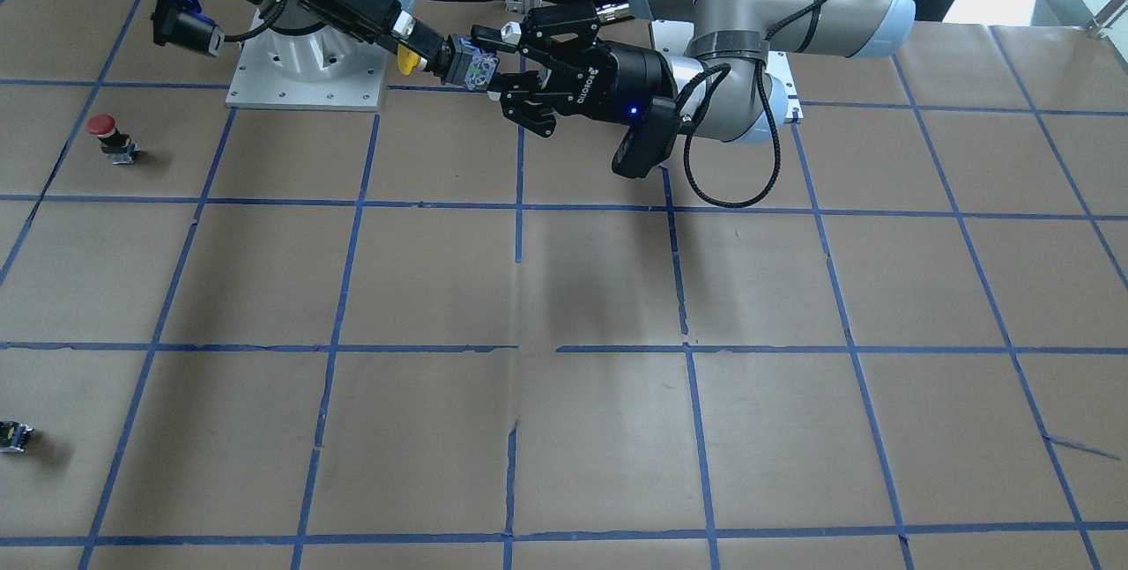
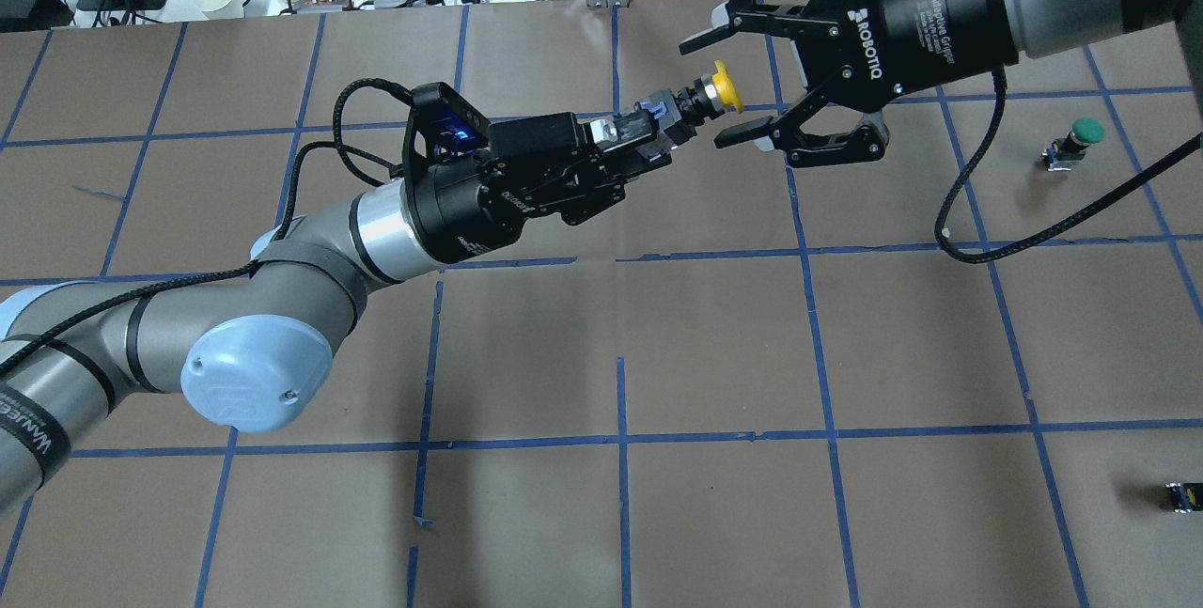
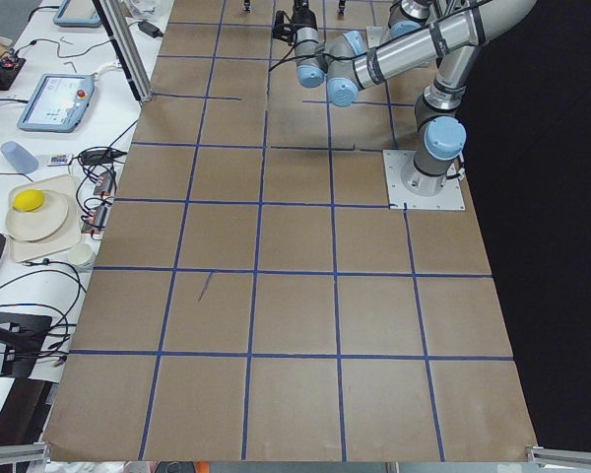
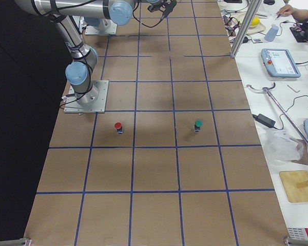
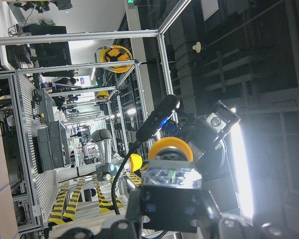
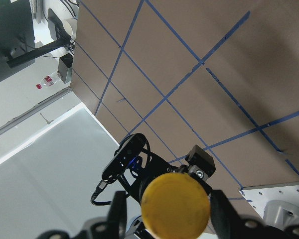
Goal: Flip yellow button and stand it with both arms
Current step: 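Grasp the yellow button's cap with the right gripper, then open the left gripper, then lower the yellow button cap-up with the right gripper while the left arm withdraws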
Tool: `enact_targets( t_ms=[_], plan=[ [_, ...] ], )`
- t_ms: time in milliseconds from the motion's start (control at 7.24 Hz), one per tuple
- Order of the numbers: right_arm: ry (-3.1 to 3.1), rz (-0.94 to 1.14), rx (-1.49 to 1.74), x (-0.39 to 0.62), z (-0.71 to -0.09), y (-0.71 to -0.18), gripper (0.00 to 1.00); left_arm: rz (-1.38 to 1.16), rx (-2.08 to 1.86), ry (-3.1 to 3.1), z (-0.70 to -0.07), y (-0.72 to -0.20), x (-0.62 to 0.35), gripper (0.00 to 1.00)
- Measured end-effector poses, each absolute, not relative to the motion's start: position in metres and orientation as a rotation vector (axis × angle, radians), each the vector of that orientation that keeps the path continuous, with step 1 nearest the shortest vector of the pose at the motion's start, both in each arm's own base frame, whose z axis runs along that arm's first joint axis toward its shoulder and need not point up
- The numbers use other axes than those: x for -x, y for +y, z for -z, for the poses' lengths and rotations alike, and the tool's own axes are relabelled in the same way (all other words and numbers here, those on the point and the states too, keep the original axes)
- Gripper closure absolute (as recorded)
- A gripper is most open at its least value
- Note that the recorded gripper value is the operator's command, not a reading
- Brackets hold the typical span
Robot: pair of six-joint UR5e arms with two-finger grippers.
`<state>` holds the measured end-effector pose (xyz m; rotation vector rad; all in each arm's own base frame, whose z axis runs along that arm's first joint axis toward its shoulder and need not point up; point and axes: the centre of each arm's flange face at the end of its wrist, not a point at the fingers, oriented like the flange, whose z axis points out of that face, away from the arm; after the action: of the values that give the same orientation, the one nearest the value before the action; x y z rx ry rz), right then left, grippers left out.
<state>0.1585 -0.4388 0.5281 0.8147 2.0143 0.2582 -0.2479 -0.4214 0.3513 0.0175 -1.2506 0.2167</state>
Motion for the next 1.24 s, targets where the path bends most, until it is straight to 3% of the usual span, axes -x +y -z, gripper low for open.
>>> enact_targets(
  t_ms=[138,276,415,1244],
  plan=[
    [2.015,-0.258,-0.815,-0.158,-0.528,-0.439,0.82,-0.217,-0.017,-1.251,-0.351,-0.421,0.248,0.75],
    [2.014,-0.258,-0.816,-0.158,-0.528,-0.439,0.84,-0.217,-0.017,-1.251,-0.351,-0.421,0.248,0.48],
    [2.014,-0.26,-0.817,-0.158,-0.528,-0.438,0.85,-0.216,-0.017,-1.251,-0.351,-0.421,0.248,0.01],
    [2.053,-0.203,-0.846,-0.143,-0.533,-0.444,0.87,-0.18,-0.034,-1.256,-0.354,-0.422,0.248,0.0]
  ],
)
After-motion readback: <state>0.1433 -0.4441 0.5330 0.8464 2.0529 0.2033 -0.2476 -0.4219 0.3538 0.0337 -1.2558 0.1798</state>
